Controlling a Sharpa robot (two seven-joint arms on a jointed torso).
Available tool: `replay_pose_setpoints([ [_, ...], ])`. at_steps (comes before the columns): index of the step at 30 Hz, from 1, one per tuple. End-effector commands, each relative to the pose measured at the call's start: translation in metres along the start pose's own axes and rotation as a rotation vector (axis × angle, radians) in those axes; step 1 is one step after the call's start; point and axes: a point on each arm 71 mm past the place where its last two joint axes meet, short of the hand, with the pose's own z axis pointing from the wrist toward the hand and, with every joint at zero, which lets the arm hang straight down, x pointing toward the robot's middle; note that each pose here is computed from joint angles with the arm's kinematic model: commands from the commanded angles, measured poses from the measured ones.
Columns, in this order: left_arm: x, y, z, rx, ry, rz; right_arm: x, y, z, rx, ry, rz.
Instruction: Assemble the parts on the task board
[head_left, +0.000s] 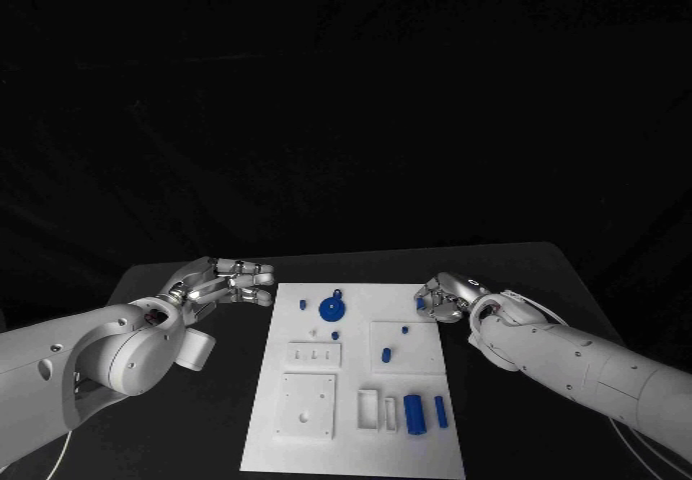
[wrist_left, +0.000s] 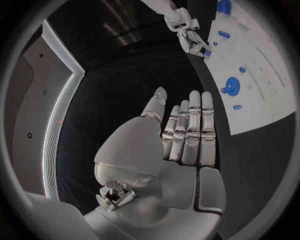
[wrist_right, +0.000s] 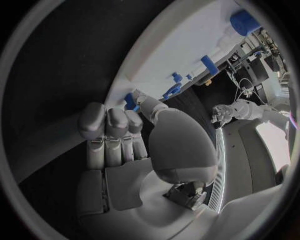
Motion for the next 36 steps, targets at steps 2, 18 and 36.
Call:
replay_pose_setpoints([
  [2, 0.0029, -0.001, 0.0001, 0.007, 0.022, -0.002, 0.001, 0.0, 0.0, 0.008, 0.0, -0.001],
  [18, 0.0046, 0.0004, 0.0009, -0.013, 0.041, 0.019, -0.001, 0.007, 0.0, 0.006, -0.029, 0.003],
  [36, 0.0161, 0.0062, 0.0254, -0.236, 0.118, 0.147, -0.037, 0.075, 0.007, -0.074, -0.034, -0.017],
])
